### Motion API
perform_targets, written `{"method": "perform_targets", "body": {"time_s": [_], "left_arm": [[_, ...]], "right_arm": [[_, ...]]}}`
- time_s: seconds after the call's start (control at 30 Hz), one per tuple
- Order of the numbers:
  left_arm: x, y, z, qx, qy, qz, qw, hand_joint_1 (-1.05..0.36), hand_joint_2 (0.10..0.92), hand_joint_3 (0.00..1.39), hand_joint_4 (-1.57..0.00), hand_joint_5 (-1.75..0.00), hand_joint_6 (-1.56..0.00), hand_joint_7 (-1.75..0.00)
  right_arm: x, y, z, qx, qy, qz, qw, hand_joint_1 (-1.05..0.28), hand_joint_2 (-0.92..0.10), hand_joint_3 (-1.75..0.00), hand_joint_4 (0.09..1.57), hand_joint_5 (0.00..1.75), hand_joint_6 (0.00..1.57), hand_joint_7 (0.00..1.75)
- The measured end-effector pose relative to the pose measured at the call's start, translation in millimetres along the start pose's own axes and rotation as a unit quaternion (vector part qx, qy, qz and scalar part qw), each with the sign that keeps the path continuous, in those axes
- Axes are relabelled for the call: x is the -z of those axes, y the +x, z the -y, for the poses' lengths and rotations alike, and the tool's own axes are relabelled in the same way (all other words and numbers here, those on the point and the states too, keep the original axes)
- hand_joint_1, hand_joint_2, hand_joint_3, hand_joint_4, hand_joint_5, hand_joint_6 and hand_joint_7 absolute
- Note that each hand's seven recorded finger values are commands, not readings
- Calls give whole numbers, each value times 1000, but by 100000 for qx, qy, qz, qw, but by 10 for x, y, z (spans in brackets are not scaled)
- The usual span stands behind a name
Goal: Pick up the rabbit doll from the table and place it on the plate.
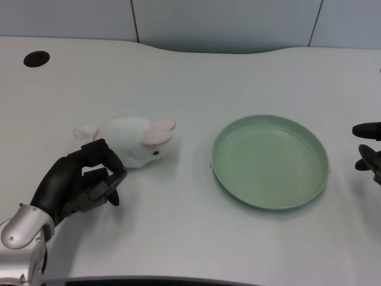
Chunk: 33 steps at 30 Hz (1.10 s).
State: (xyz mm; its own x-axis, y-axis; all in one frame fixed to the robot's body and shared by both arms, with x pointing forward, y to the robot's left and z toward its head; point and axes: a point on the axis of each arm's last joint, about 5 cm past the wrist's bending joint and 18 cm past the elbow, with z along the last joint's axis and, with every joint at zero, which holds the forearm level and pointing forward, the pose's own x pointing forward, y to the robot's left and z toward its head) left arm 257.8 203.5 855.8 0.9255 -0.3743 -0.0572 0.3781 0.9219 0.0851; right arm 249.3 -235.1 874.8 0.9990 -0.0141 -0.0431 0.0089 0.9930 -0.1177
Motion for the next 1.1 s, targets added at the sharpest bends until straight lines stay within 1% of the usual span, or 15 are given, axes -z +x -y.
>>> {"method": "perform_targets", "body": {"time_s": [0.23,0.4,0.53,0.63,0.7,0.77,0.83,0.9,0.93,1.03,1.1], "left_arm": [[11,-3,5,247,147,-469,99998,-534,921,433,-662,-1746,-448,-1746],[11,-3,5,252,149,-460,99999,-536,921,434,-670,-1746,-451,-1746],[10,-3,8,42,718,-416,99997,-531,921,427,-645,-1746,-440,-1746],[2,-10,23,-1327,3207,632,99938,-524,921,433,-628,-1746,-427,-1746],[-17,-13,37,-2400,5866,2577,99766,-522,921,438,-622,-1746,-420,-1746],[-47,-19,67,-4810,11346,5618,99079,-502,921,450,-613,-1746,-404,-1746],[-91,-21,89,-7196,17115,9336,97817,-497,921,469,-623,-1746,-403,-1746],[-145,-12,86,-8715,25323,11325,95680,-495,921,485,-633,-1746,-405,-1746],[-169,-12,78,-9271,29134,12301,94414,-495,921,460,-645,-1746,-418,-1740],[-257,10,63,-11576,40700,16198,89147,-491,921,381,-657,-1746,-466,-1698],[-308,37,44,-13084,47439,18819,84995,-498,921,344,-635,-1746,-480,-1649]], "right_arm": [[0,0,0,-61,123,12,100000,-208,-921,-369,374,1352,447,906],[-1,0,0,-57,63,4,100000,-201,-921,-366,371,1334,456,911],[-1,0,0,-68,44,10,100000,-204,-921,-367,384,1336,466,919],[-1,0,-1,-81,37,27,100000,-207,-921,-367,387,1337,467,920],[-1,0,-1,-84,39,37,100000,-210,-921,-365,389,1337,466,920],[-1,0,-3,-91,-34,32,100000,-216,-921,-360,385,1332,458,916],[0,0,-4,-102,-175,-3,100000,-213,-921,-361,388,1332,452,912],[0,1,-8,-201,-285,-19,99999,-209,-921,-364,392,1333,449,909],[0,1,-9,-230,-314,-29,99999,-202,-921,-365,397,1336,449,908],[1,1,-14,-179,-223,14,100000,-196,-921,-362,413,1348,457,911],[2,1,-21,-202,-134,214,99999,-202,-921,-356,406,1344,464,915]]}}
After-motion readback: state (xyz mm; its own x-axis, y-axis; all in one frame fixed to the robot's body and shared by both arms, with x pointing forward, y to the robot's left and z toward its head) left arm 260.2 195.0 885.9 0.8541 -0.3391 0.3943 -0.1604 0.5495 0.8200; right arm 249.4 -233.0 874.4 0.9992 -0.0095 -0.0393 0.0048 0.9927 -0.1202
